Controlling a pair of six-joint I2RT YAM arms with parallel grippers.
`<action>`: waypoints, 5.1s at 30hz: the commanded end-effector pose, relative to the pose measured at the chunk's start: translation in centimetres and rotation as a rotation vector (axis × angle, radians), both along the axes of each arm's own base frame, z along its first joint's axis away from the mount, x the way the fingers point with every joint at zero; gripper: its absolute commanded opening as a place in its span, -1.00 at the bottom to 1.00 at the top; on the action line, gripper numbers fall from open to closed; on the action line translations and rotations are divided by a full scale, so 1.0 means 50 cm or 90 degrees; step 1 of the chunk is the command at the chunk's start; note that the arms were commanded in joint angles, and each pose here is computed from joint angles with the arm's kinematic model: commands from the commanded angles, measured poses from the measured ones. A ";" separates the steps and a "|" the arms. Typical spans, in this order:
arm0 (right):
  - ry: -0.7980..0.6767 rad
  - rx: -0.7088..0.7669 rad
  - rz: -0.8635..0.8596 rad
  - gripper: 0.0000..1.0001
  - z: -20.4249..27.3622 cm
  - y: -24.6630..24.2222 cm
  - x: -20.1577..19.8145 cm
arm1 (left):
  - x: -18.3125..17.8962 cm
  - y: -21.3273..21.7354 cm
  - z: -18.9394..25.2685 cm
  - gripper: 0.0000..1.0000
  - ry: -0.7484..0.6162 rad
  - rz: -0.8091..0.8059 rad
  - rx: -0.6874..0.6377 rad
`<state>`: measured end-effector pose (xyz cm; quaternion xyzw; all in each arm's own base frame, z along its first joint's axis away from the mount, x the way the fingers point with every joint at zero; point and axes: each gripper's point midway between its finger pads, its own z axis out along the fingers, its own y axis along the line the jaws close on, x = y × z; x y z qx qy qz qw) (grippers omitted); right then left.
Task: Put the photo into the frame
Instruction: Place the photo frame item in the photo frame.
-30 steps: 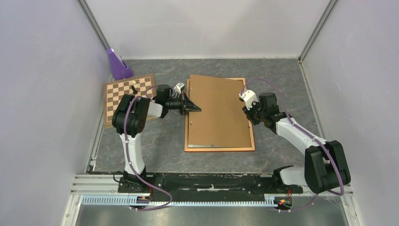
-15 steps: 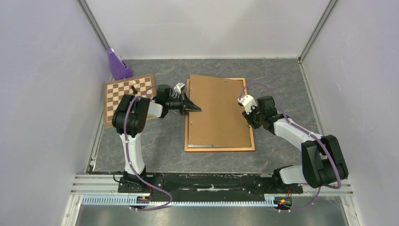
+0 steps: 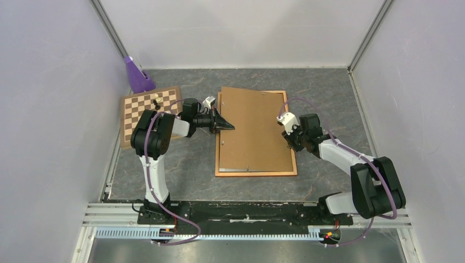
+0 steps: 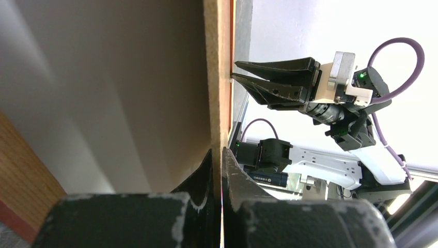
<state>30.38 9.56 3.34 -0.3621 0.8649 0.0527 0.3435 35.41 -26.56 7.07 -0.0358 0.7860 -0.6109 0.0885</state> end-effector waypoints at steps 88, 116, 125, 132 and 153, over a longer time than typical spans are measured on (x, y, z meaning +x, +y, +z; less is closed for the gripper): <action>-0.042 0.034 0.008 -0.46 0.100 0.016 -0.013 | -0.016 -0.004 0.001 -0.95 -0.002 0.020 0.015; -0.069 0.029 -0.074 -0.46 0.113 -0.031 0.010 | -0.016 -0.003 -0.035 -0.89 0.062 0.039 0.029; -0.065 0.028 -0.073 -0.46 0.106 -0.033 0.006 | -0.017 -0.011 -0.057 -0.75 0.067 0.019 0.051; -0.061 0.029 -0.074 -0.47 0.098 -0.035 0.000 | -0.022 -0.010 -0.074 -0.45 0.069 0.015 0.085; -0.054 0.033 -0.070 -0.47 0.090 -0.034 -0.004 | -0.042 0.014 -0.078 0.50 0.030 -0.002 0.290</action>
